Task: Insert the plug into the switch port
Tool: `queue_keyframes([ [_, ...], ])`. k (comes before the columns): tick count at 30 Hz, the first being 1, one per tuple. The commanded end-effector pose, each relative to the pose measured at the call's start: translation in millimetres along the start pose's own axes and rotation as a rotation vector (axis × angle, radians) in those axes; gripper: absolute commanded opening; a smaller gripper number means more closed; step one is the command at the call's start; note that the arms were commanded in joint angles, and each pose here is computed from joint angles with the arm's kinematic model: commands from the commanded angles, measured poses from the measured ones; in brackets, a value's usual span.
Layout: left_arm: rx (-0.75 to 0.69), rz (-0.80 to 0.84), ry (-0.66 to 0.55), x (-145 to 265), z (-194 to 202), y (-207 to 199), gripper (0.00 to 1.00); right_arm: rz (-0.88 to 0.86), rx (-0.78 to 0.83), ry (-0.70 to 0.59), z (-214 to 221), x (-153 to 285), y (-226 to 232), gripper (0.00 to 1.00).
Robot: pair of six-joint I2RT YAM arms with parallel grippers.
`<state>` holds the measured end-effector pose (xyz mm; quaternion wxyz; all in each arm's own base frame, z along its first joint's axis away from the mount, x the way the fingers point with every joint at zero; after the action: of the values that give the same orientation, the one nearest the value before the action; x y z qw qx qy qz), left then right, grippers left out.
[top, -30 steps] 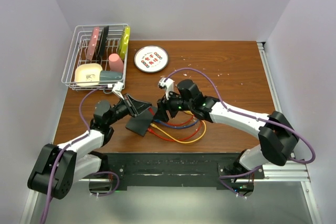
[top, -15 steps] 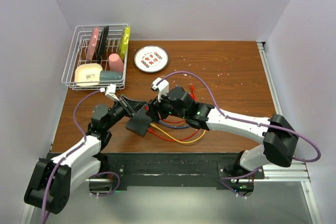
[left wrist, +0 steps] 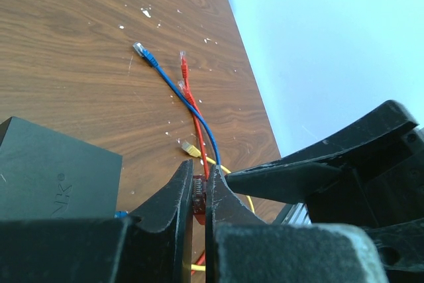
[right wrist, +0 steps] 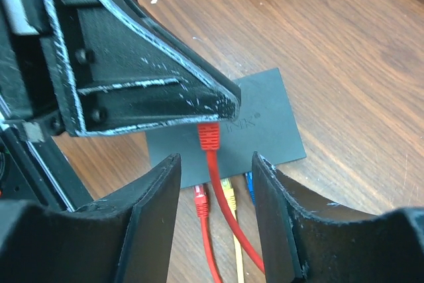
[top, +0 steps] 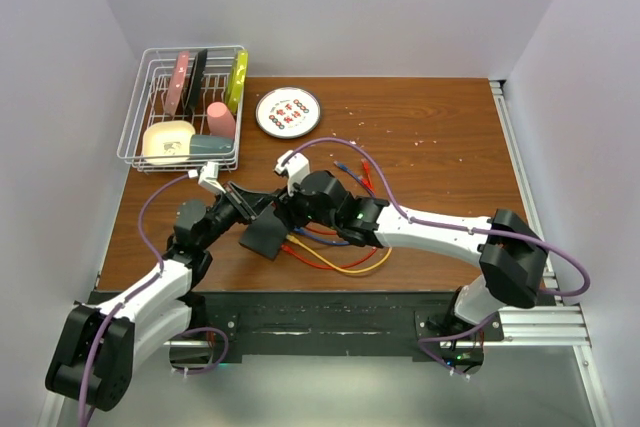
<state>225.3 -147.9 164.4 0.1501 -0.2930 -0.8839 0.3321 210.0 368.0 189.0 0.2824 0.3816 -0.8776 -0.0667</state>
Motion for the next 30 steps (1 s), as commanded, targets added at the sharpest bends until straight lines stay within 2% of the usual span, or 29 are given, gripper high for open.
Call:
queue_keyframes([
  [1, -0.005, 0.022, -0.031, -0.7, -5.0, -4.2, 0.00, -0.008, -0.005, -0.077, -25.4, -3.1, 11.4, 0.47],
  [11, -0.006, 0.022, -0.033, -0.3, -5.1, -4.3, 0.00, -0.007, -0.011, -0.054, -20.7, -11.3, 12.2, 0.42],
  [15, -0.003, 0.023, -0.028, -0.1, -3.6, -3.9, 0.00, -0.004, -0.017, -0.057, -19.4, -12.6, 11.4, 0.35],
  [21, -0.006, 0.029, -0.027, 0.0, -3.6, -4.6, 0.00, 0.000, -0.029, -0.066, -19.7, -15.2, 11.4, 0.31],
  [25, -0.006, 0.033, -0.023, 0.0, -3.1, -5.0, 0.00, 0.008, -0.037, -0.070, -19.1, -17.9, 10.6, 0.21],
  [29, -0.008, 0.036, -0.022, 0.1, -3.0, -5.3, 0.00, 0.025, -0.043, -0.077, -18.5, -19.8, 8.3, 0.01],
  [30, -0.011, 0.037, -0.021, 0.1, -2.8, -5.4, 0.00, 0.028, -0.043, -0.077, -17.7, -19.9, 7.5, 0.00],
])
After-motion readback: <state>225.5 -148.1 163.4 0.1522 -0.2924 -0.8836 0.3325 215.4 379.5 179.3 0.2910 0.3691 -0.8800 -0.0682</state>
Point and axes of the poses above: each gripper's point midway between its finger pads, its own x axis back along the fingers, its own y axis along the line the jaws close on, z = x × y, the point moved 5 cm from there along x, back along the fingers, and after that the axes turned 13 degrees about -x, right-handed, at the moved point
